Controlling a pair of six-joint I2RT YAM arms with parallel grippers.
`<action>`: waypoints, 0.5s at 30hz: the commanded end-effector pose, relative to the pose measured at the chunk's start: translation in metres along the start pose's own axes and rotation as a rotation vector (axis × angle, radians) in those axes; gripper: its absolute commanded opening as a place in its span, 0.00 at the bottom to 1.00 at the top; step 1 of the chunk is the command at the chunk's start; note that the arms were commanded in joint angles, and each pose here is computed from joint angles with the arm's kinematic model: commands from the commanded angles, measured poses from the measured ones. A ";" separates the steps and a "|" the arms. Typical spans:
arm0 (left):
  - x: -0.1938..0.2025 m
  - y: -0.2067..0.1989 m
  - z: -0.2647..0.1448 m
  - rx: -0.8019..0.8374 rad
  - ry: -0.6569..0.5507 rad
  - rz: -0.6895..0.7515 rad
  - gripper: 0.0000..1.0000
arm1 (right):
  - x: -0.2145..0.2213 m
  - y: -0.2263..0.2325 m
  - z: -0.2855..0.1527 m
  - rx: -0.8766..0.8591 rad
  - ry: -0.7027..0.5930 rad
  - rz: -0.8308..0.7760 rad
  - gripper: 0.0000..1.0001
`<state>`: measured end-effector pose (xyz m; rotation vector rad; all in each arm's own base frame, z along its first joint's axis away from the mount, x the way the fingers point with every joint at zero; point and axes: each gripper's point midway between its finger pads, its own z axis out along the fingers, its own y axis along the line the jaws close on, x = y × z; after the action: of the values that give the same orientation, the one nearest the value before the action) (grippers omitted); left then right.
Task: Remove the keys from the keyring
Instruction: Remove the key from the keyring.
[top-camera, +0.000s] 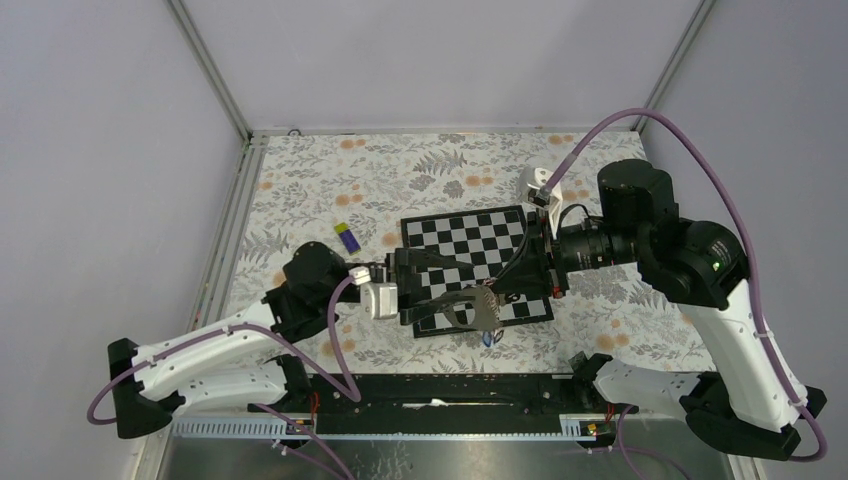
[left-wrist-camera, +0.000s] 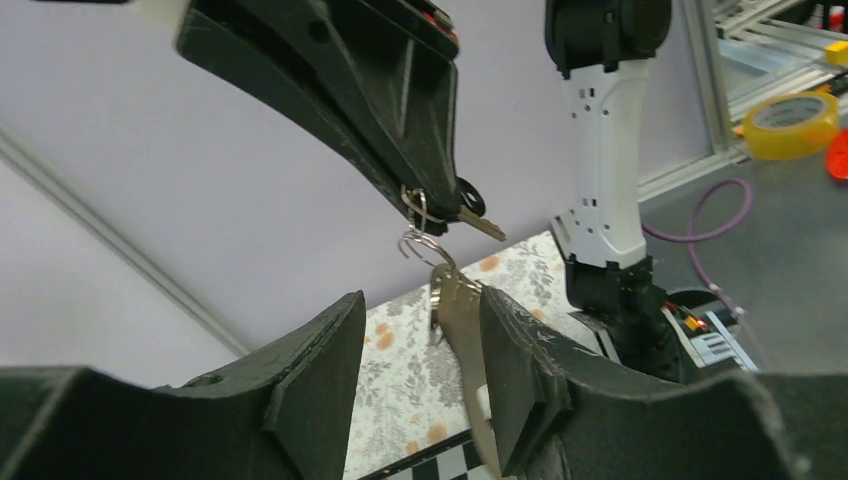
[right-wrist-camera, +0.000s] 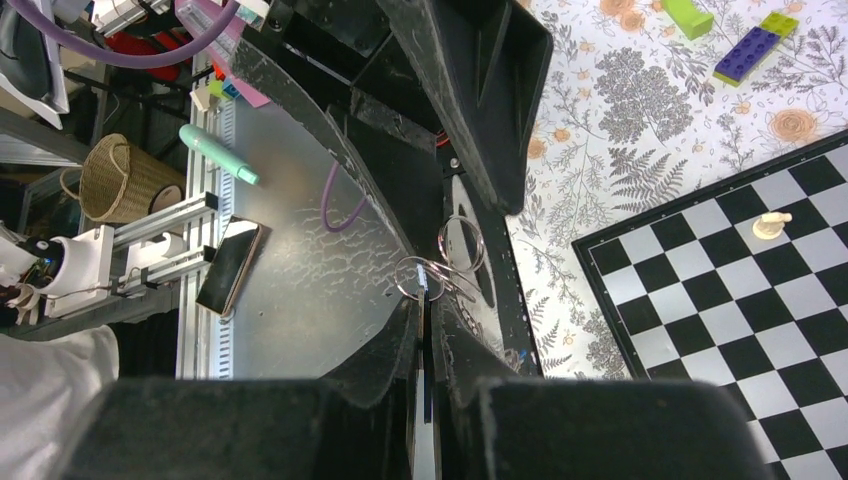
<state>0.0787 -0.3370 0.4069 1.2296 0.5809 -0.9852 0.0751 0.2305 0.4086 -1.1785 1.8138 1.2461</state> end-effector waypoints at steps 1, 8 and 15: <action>-0.018 -0.006 0.009 0.091 -0.048 0.006 0.51 | -0.004 0.004 -0.001 -0.026 -0.020 -0.033 0.00; -0.017 -0.020 0.009 0.168 -0.042 -0.058 0.48 | -0.003 -0.002 -0.002 0.017 -0.024 -0.042 0.00; -0.027 -0.030 0.004 0.210 -0.067 -0.092 0.47 | 0.000 -0.013 -0.001 0.071 -0.016 -0.037 0.00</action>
<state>0.0571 -0.3472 0.3822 1.3733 0.6060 -1.1364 0.0809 0.2282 0.4009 -1.1657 1.8333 1.1989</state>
